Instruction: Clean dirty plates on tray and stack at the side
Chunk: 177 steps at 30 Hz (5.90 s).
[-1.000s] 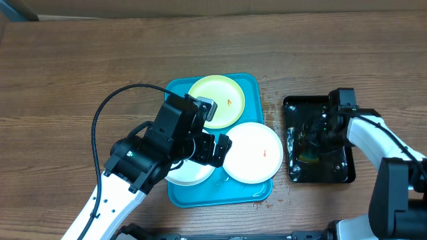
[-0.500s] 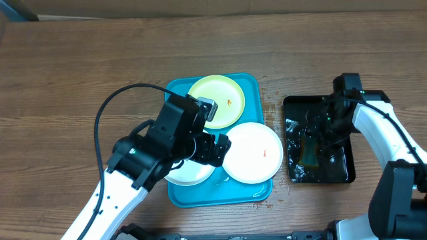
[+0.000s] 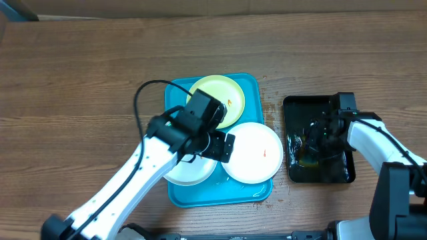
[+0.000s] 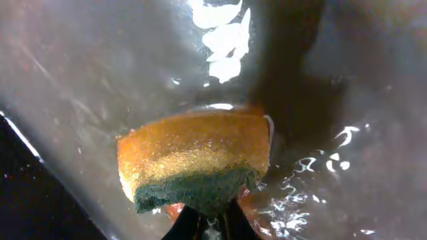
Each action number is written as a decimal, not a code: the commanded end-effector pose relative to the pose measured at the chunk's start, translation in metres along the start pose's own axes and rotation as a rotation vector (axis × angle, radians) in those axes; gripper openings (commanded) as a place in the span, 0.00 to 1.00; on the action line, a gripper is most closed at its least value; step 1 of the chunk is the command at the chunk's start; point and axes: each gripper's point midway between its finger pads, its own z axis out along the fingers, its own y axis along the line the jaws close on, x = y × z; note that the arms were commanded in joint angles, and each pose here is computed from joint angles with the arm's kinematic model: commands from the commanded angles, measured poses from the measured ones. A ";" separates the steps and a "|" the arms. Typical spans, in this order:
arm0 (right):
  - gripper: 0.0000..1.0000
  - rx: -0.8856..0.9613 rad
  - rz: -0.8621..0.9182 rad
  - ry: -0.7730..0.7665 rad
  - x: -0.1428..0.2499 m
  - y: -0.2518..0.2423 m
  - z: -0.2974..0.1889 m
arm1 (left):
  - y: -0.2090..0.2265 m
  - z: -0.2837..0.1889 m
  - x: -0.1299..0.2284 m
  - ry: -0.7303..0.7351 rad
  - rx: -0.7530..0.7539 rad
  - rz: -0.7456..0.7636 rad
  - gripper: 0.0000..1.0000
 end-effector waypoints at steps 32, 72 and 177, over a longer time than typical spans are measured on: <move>0.04 0.001 0.012 0.033 0.010 -0.004 0.008 | 0.025 0.127 -0.020 0.112 -0.085 0.022 0.09; 0.04 -0.135 -0.179 -0.069 0.076 0.159 -0.041 | 0.028 0.133 -0.015 0.133 -0.090 0.010 0.04; 0.93 -0.098 0.253 -0.050 -0.023 -0.046 -0.095 | -0.144 -0.018 -0.196 -0.723 -0.628 0.464 0.04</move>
